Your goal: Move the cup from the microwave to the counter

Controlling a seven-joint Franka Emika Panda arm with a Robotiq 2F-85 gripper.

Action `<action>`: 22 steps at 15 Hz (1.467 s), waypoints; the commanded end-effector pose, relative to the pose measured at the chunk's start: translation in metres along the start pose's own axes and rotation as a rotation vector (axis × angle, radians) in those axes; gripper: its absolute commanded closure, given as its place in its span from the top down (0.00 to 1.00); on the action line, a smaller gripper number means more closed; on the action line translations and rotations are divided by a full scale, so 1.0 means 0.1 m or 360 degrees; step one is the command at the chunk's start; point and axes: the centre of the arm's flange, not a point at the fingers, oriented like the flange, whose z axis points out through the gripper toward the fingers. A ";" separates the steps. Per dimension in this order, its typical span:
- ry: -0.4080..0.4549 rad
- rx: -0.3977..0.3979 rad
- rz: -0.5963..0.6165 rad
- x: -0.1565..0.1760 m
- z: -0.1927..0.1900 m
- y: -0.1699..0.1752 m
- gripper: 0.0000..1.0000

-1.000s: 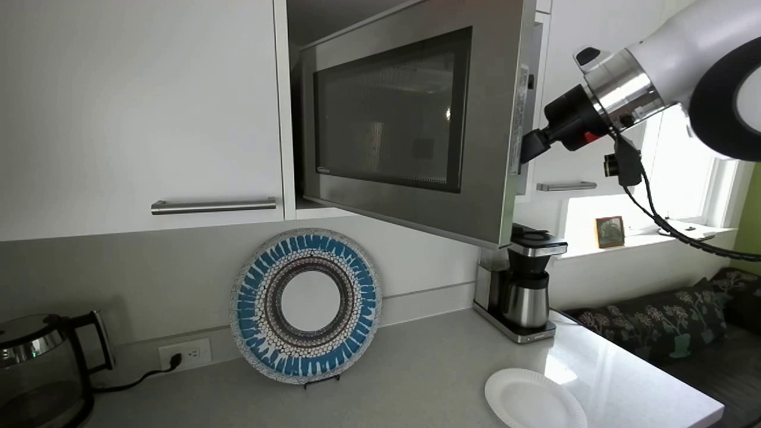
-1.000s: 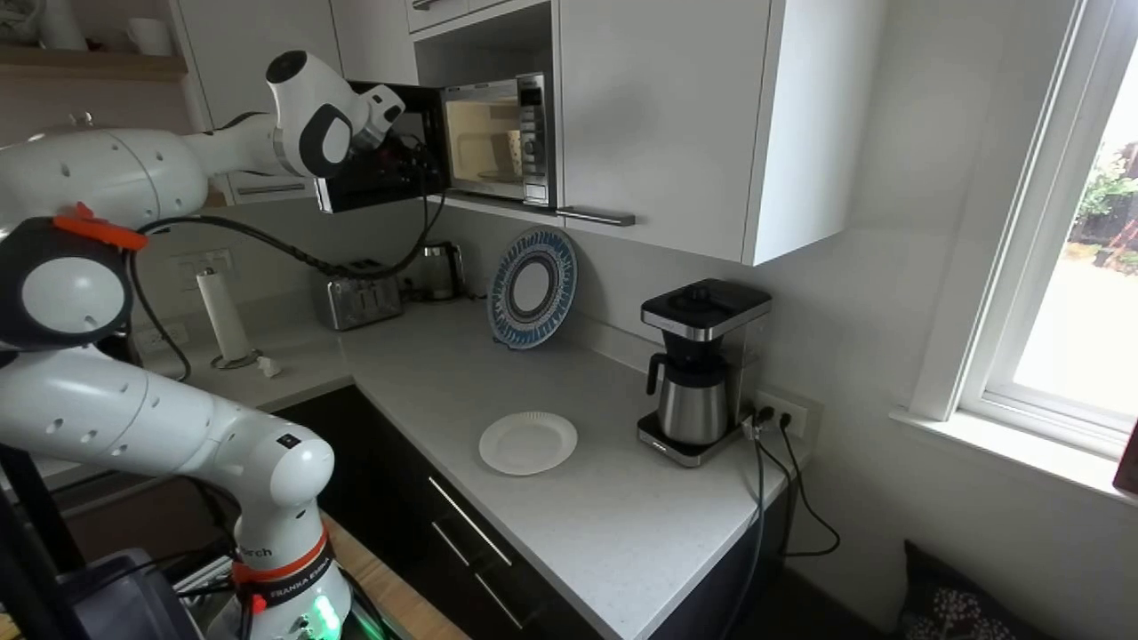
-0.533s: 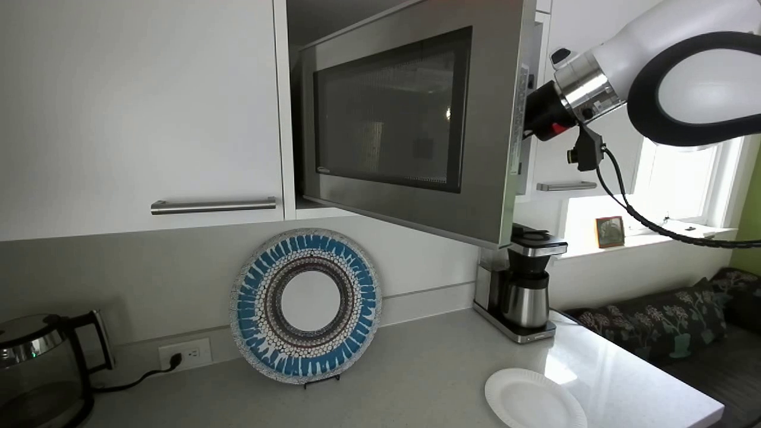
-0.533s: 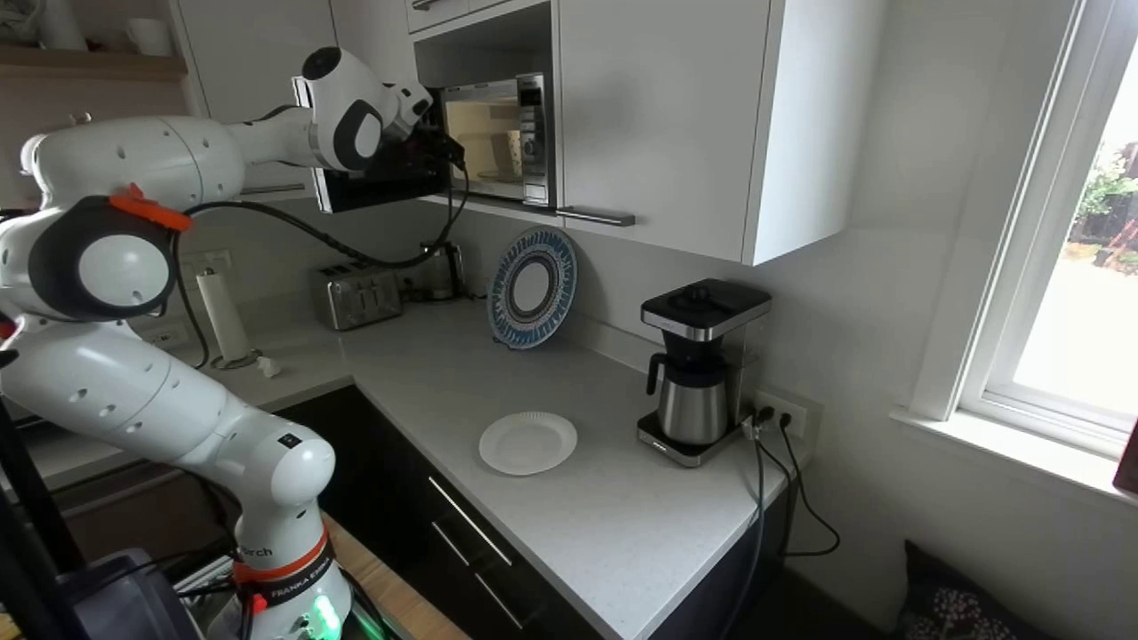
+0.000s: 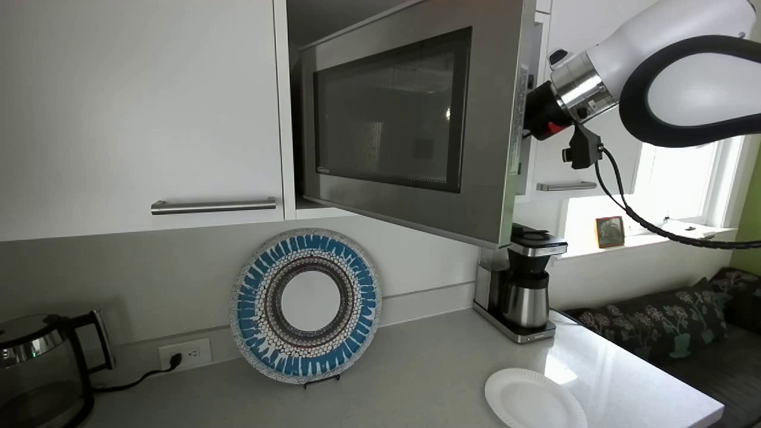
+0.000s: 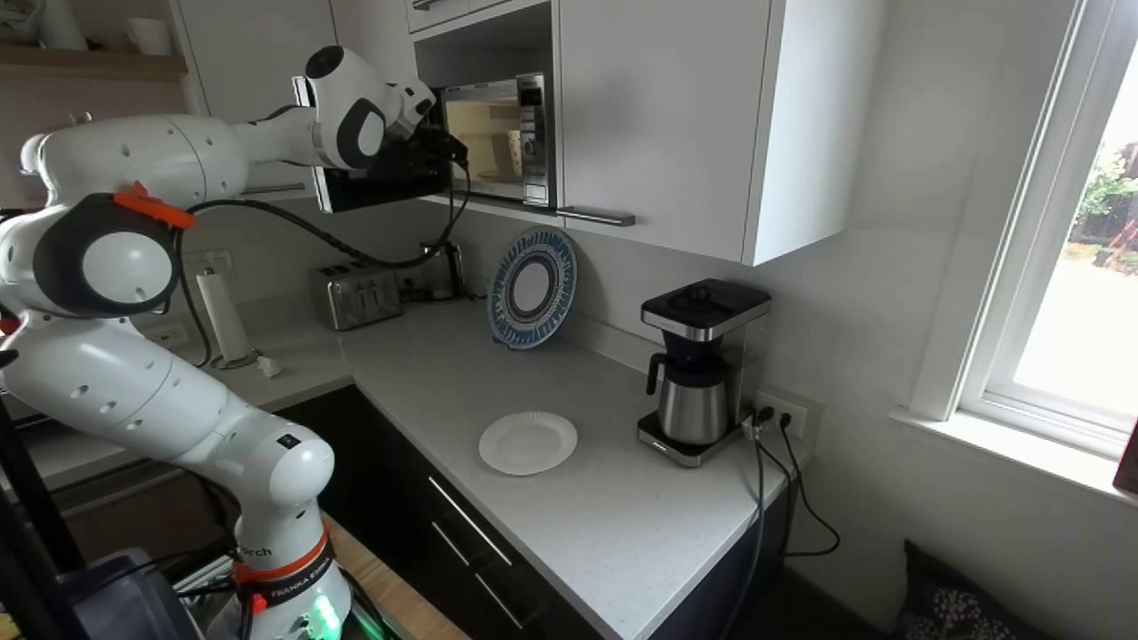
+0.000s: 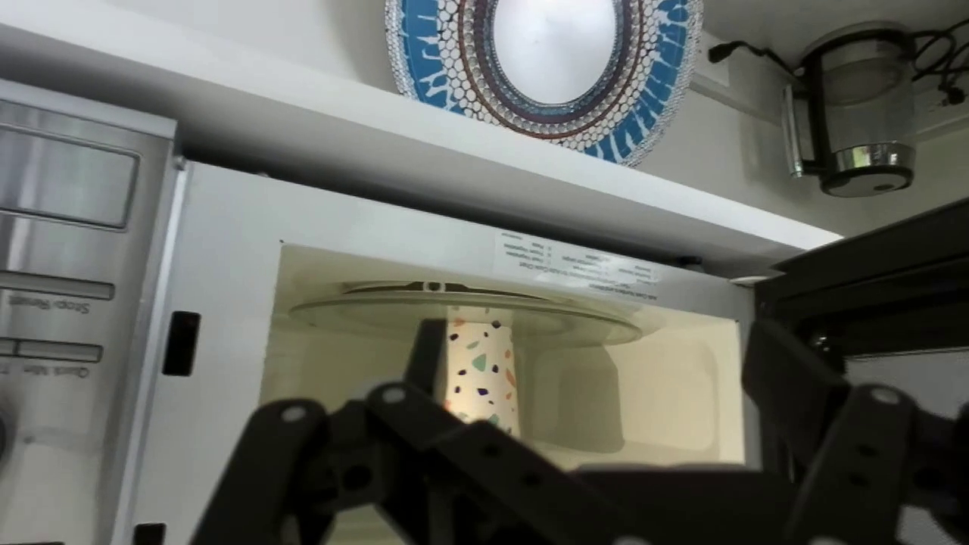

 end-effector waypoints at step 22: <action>0.0343 -0.0316 0.0260 0.70 1.46 -0.25 1.00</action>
